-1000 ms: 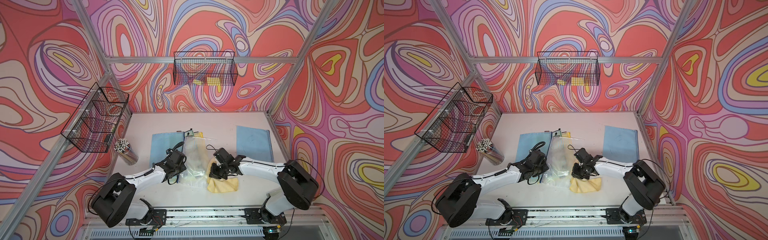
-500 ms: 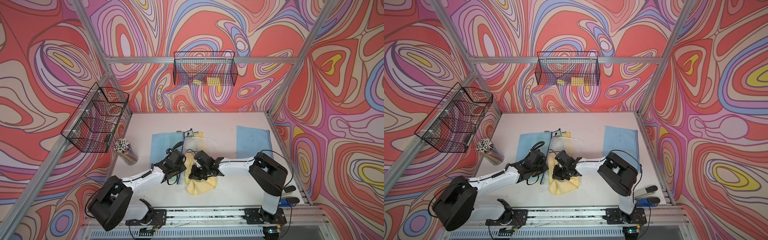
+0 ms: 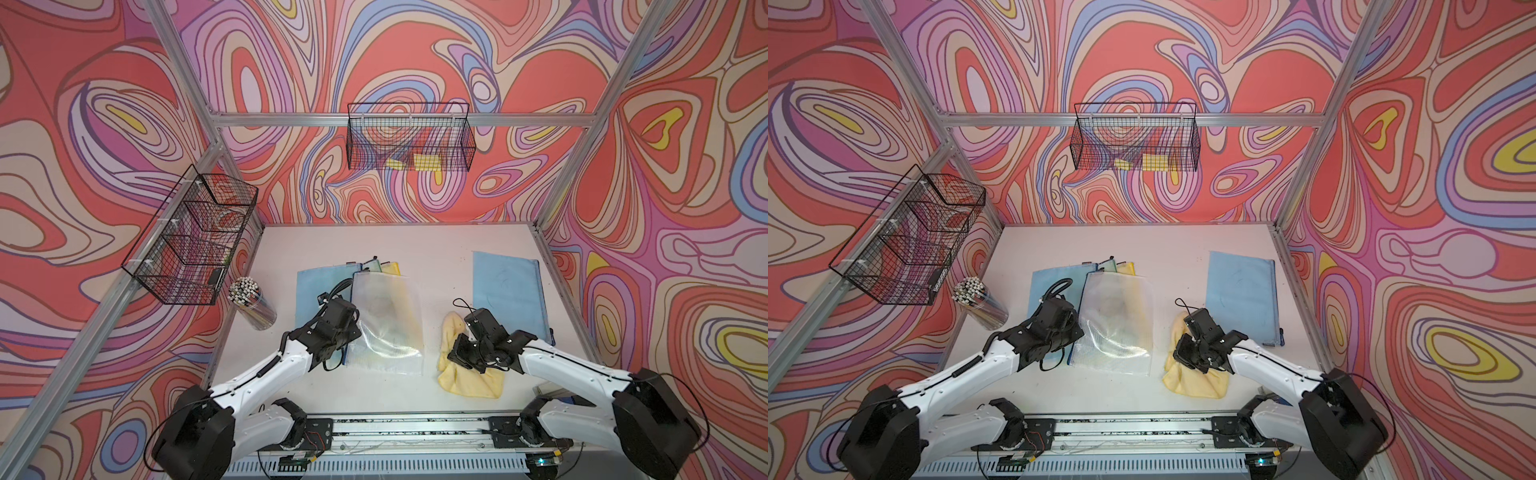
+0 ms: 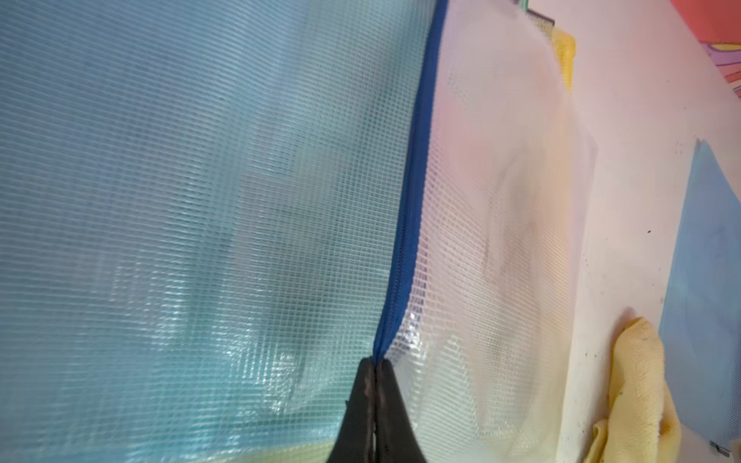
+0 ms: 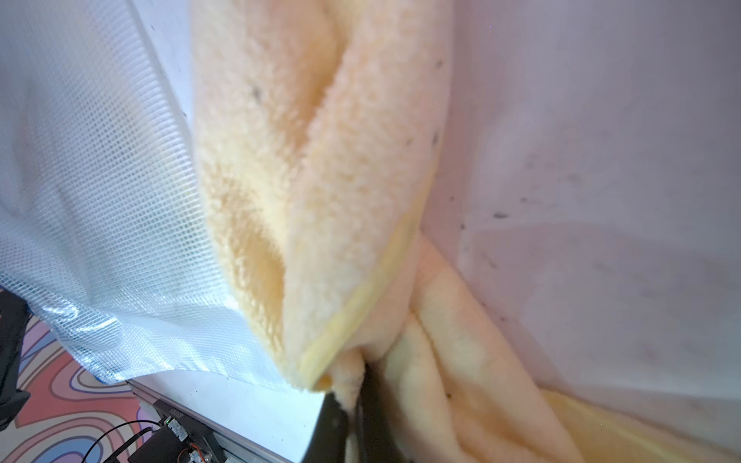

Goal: Wipe the document bag
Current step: Adjust the document bag at the center of the board.

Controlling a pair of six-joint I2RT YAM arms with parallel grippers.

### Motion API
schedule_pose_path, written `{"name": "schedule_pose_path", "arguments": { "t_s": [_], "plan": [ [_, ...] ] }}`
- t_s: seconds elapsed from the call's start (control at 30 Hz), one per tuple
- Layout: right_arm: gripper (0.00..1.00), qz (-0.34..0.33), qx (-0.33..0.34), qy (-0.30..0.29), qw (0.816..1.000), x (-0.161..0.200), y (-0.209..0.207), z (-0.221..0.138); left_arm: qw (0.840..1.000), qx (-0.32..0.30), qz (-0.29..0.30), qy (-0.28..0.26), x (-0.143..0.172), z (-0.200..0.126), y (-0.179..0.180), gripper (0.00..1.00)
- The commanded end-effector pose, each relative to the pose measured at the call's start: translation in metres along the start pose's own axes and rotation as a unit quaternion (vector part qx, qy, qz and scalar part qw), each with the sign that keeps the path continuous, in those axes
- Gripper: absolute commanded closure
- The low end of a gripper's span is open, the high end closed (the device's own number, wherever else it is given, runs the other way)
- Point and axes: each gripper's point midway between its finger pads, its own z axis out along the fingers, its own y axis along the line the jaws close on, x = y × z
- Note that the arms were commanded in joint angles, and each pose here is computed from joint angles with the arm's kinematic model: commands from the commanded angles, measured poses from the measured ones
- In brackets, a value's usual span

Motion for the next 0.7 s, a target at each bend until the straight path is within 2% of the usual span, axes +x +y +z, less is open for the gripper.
{"name": "schedule_pose_path", "arguments": {
  "t_s": [0.0,0.2,0.3,0.37,0.47,0.57,0.67],
  "plan": [
    [1.0,-0.018,0.045,-0.02,0.999,-0.01,-0.007,-0.017,0.998,-0.024,0.023,-0.052,-0.032,-0.048,0.006,1.0],
    [1.0,-0.035,0.036,-0.01,0.999,-0.015,0.007,-0.011,0.985,-0.039,0.058,-0.155,-0.084,-0.157,0.017,1.0],
    [1.0,-0.04,0.031,-0.008,0.999,-0.017,0.013,-0.01,0.983,-0.057,0.088,-0.154,-0.099,-0.19,0.01,1.0],
    [1.0,-0.042,0.027,-0.011,0.999,-0.019,0.016,-0.012,0.984,-0.049,0.124,-0.116,-0.1,-0.185,-0.011,1.0],
    [1.0,-0.045,0.025,-0.022,0.998,-0.021,0.019,-0.02,0.985,-0.011,0.173,-0.025,-0.088,-0.153,-0.055,1.0],
    [1.0,-0.045,0.028,-0.037,0.998,-0.023,0.017,-0.031,0.974,0.017,0.216,0.069,-0.069,-0.118,-0.091,1.0],
    [1.0,-0.04,0.031,-0.052,0.997,-0.022,0.011,-0.043,0.957,0.013,0.269,0.113,-0.059,-0.093,-0.113,1.0]
  ]
}}
